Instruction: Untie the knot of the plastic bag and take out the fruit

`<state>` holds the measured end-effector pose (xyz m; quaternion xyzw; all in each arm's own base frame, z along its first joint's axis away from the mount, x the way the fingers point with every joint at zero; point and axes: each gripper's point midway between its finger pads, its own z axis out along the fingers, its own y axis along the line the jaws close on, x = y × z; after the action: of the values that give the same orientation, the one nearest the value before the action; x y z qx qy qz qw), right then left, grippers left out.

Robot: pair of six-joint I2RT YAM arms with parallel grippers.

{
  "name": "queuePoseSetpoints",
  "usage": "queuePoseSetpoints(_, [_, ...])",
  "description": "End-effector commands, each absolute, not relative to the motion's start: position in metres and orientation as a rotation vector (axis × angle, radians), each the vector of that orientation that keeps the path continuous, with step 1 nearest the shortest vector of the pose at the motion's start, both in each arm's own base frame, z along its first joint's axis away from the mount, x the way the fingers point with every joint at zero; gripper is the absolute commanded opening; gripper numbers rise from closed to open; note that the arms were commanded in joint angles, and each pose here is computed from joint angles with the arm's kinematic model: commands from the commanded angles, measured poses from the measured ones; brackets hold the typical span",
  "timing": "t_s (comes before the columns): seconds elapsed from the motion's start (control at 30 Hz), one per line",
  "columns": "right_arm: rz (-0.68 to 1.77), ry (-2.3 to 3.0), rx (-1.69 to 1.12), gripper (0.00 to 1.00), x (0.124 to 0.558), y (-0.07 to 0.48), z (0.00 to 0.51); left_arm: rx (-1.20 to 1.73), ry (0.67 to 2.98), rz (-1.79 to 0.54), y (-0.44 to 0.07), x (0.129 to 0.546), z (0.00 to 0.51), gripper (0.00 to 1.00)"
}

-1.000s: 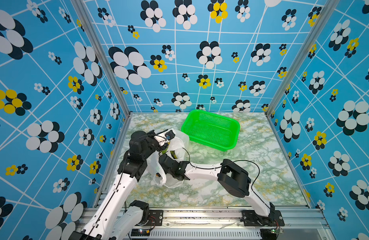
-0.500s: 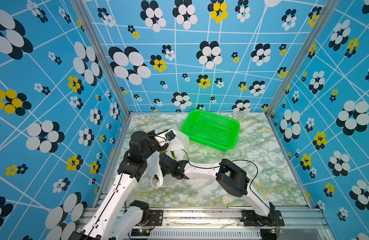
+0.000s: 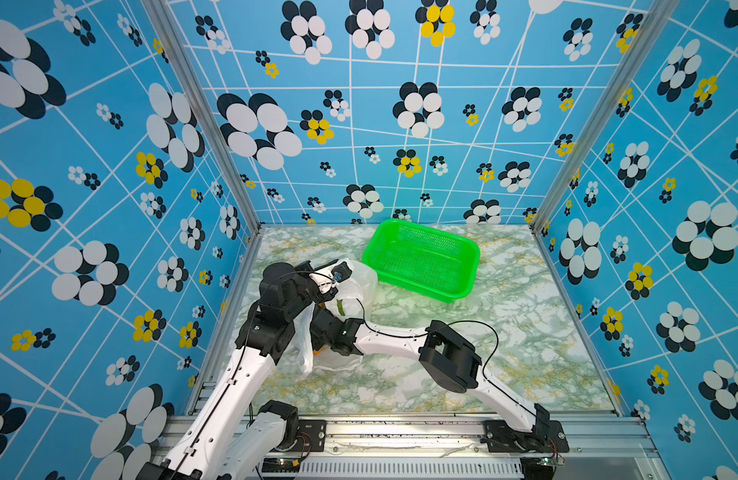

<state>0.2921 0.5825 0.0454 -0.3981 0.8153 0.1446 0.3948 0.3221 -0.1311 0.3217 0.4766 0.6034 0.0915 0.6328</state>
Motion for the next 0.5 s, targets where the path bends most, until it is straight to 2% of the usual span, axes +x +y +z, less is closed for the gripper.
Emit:
queuePoseSetpoints(0.0, [0.11,2.243,-1.125,0.91,0.283,0.523,-0.02,1.094,1.335,0.206,-0.135,0.317,0.329,0.0])
queuePoseSetpoints(0.13, [0.15,2.269,-0.975,0.83,0.284,0.514,0.018,1.092,1.335,0.208,-0.134,0.317,0.329,0.0])
queuePoseSetpoints(0.27, [0.145,2.288,-0.813,0.83,0.284,0.49,0.057,1.09,1.337,0.216,-0.133,0.317,0.328,0.0])
queuePoseSetpoints(0.47, [-0.011,2.29,-0.683,0.82,0.29,0.448,0.071,1.093,1.345,0.226,-0.132,0.319,0.325,0.0])
